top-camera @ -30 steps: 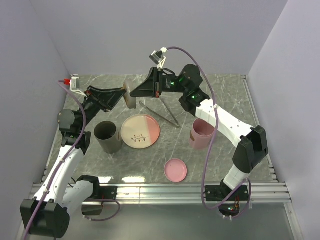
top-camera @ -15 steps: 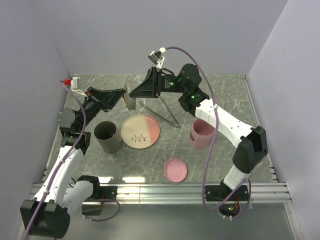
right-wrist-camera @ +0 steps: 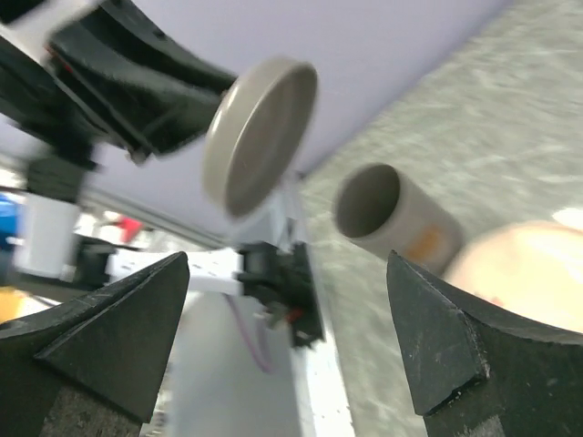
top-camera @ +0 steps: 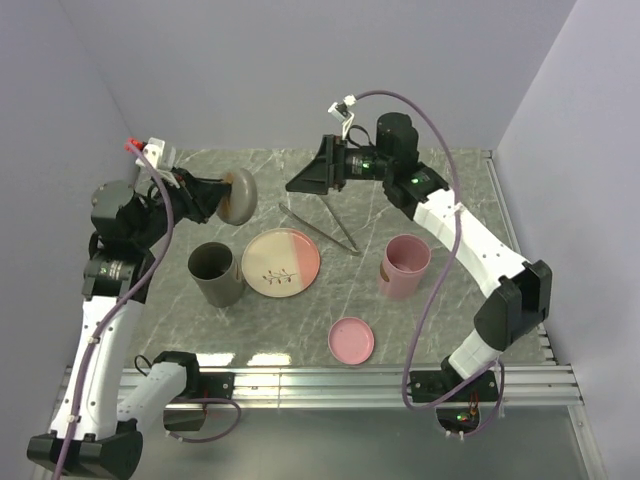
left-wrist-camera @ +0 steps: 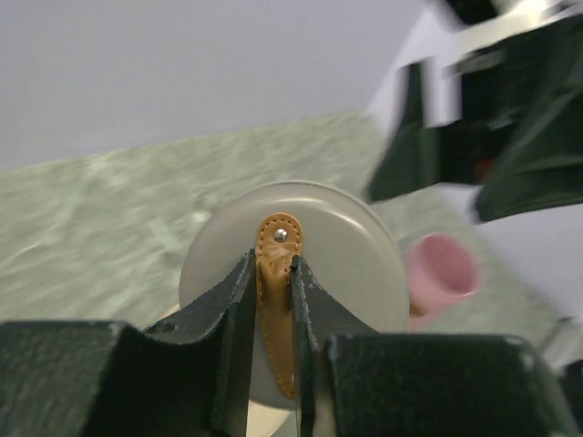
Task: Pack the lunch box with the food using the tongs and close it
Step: Close the box lid on the packing box.
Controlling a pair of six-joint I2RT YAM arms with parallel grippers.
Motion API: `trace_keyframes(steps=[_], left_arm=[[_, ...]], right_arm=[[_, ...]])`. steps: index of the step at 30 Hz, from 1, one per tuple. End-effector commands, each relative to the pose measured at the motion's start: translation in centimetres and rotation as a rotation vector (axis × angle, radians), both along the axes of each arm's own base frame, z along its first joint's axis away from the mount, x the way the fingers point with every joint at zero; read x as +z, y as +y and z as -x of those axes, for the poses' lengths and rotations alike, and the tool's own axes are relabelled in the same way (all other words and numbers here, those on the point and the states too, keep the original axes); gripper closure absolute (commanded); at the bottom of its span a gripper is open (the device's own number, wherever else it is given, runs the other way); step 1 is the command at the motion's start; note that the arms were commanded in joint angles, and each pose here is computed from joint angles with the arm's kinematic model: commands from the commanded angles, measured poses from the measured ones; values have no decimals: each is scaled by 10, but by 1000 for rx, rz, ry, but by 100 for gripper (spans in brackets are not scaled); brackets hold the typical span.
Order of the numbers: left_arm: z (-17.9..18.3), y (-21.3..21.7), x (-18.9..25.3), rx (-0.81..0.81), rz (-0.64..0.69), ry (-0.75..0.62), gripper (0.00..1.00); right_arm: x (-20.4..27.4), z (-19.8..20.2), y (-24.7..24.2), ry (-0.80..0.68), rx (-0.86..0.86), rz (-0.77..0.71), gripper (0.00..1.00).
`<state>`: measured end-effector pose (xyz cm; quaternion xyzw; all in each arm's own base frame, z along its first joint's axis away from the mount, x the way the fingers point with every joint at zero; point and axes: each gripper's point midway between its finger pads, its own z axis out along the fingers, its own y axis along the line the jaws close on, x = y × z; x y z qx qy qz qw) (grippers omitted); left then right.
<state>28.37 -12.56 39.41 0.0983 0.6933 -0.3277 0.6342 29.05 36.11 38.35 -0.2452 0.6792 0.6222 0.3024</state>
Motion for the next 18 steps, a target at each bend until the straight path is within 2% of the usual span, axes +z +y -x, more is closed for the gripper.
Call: trace_keyframes(steps=[1,3,9,18], left_arm=[[2,43,-62,130,-363,167,100],[2,56,-77,146,-473,192,100],[13,84,-139,187,-636,381,100],[12,87,-168,173,-650,498,100]], right_arm=[[24,10,-28,-205,-47,64,4],[15,6,-36,-219,-74,115,4],[4,3,-48,-256,-118,200,3],[10,10,-56,-292,-133,208,1]])
